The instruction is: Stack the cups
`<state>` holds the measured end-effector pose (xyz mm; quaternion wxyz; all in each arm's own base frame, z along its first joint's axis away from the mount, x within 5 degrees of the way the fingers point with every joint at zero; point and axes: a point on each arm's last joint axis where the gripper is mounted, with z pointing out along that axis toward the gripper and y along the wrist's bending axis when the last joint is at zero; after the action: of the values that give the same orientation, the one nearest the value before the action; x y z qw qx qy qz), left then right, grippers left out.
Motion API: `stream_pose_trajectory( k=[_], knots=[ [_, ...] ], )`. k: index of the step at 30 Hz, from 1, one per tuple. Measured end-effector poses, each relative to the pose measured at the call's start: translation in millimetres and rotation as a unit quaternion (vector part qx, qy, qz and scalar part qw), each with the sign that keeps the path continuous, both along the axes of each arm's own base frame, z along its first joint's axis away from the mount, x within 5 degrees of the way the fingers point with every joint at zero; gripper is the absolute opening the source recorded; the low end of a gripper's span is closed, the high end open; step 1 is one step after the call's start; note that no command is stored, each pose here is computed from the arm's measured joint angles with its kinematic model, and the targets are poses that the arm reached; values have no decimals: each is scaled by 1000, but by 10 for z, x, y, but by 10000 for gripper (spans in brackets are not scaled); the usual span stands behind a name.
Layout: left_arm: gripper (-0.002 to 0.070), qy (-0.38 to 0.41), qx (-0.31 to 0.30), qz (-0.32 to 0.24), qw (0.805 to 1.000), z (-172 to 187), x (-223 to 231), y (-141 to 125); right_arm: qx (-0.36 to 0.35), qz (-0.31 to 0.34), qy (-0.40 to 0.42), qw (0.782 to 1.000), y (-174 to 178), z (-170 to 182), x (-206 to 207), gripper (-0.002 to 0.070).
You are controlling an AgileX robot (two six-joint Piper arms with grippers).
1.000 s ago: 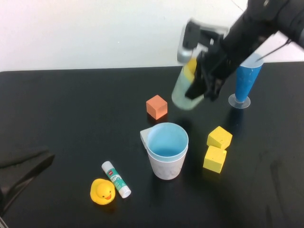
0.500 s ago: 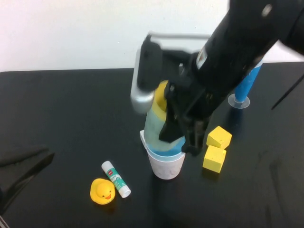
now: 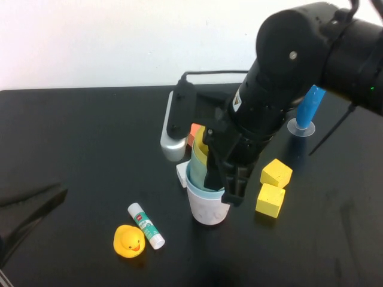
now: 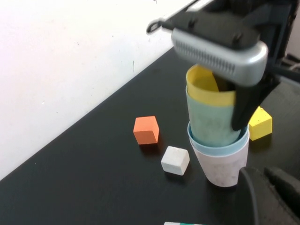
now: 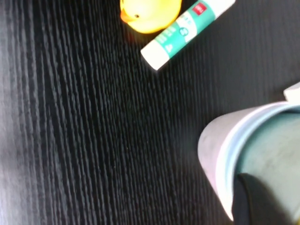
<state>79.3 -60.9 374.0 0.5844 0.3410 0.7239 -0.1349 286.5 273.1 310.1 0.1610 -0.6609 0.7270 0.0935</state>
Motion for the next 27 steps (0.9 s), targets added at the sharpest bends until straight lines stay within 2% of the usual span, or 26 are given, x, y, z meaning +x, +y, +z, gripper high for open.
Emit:
stream_pose_trajectory(
  k=[6,8,12,14,17,23,25,27],
  knots=[
    [2,0,0,0,1000,0,0,0,-4,-8,10,1000,15,-67,16,76],
    [2,0,1,0,1000,0,1,1,-4,-9,10,1000,15,-67,16,120],
    [2,0,1,0,1000,0,1,1,-3,-22,16,1000,14,-68,14,256],
    [2,0,1,0,1000,0,1,1,-1,-28,17,999,16,-52,15,299],
    [2,0,1,0,1000,0,1,1,0,-30,19,999,13,73,8,325],
    [2,-6,7,8,1000,1,11,14,64,-64,-28,996,-23,660,-33,298],
    [2,-7,6,17,1000,4,21,26,75,-68,-52,993,-113,856,-107,254],
    [1,-4,4,31,1000,2,34,45,75,-77,-88,990,-253,1064,-201,178]
  ],
)
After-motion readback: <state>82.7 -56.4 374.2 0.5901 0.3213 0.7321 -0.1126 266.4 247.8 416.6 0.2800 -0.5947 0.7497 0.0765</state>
